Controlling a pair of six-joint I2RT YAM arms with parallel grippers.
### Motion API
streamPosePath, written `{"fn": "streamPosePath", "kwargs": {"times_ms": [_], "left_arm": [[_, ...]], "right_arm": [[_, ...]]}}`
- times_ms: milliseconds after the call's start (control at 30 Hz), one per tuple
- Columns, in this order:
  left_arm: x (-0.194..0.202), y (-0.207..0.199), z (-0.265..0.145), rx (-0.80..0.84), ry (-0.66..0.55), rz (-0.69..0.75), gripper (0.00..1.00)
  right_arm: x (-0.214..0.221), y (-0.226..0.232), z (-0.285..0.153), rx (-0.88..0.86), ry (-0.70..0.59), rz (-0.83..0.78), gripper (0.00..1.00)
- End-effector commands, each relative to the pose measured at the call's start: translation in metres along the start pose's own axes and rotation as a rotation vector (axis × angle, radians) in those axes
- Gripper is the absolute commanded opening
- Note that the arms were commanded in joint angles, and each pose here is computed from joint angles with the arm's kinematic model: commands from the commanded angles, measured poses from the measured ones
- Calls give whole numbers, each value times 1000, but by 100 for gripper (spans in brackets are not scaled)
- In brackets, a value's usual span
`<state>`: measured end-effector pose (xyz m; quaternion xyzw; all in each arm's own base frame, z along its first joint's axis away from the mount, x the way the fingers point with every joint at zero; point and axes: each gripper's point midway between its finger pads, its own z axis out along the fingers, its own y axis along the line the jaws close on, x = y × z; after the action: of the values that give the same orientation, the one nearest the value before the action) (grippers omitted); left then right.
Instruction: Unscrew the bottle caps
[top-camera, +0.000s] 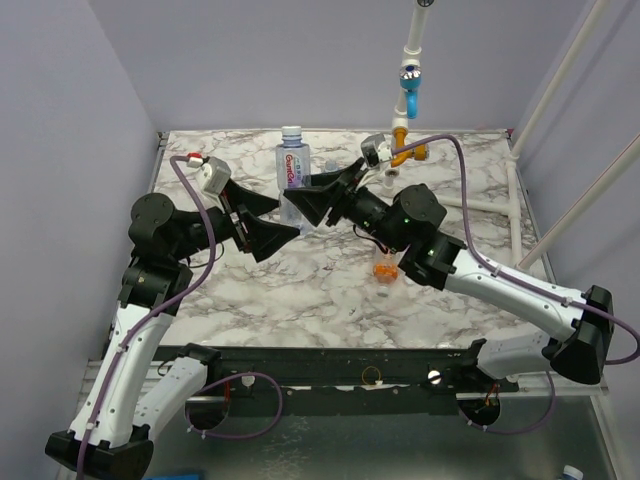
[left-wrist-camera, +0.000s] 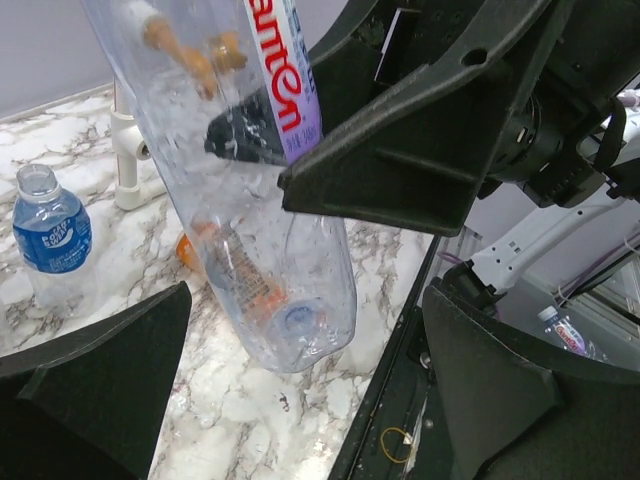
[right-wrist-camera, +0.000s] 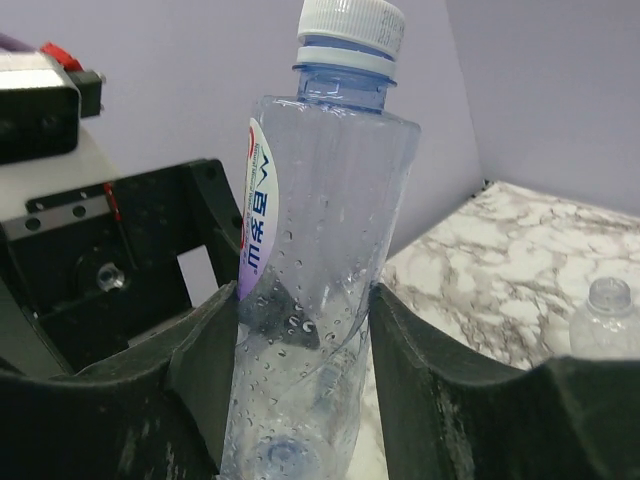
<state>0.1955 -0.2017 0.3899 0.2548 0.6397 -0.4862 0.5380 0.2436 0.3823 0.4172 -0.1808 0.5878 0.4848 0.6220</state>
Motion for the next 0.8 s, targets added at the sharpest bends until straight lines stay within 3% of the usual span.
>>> {"fn": "streamPosePath", "kwargs": {"times_ms": [0,500,600,700,767], "left_arm": [[6,-6,-2,41,-2,28,99],[-11,16,5,-58,-69,76,98],[-8,11,4,-23,-54,104,83],[-3,9,3,-2,-42,114,50],[-2,6,3,11,-38,131,35]], "right_arm": [[-50,17,10,-20,-188,-3,49],[-20,61,21,-86,-190,-28,45],[-23,60,17,-83,-203,-27,45],[-25,61,16,-80,-195,-21,48],[-29,62,15,-74,-181,-13,54]]}}
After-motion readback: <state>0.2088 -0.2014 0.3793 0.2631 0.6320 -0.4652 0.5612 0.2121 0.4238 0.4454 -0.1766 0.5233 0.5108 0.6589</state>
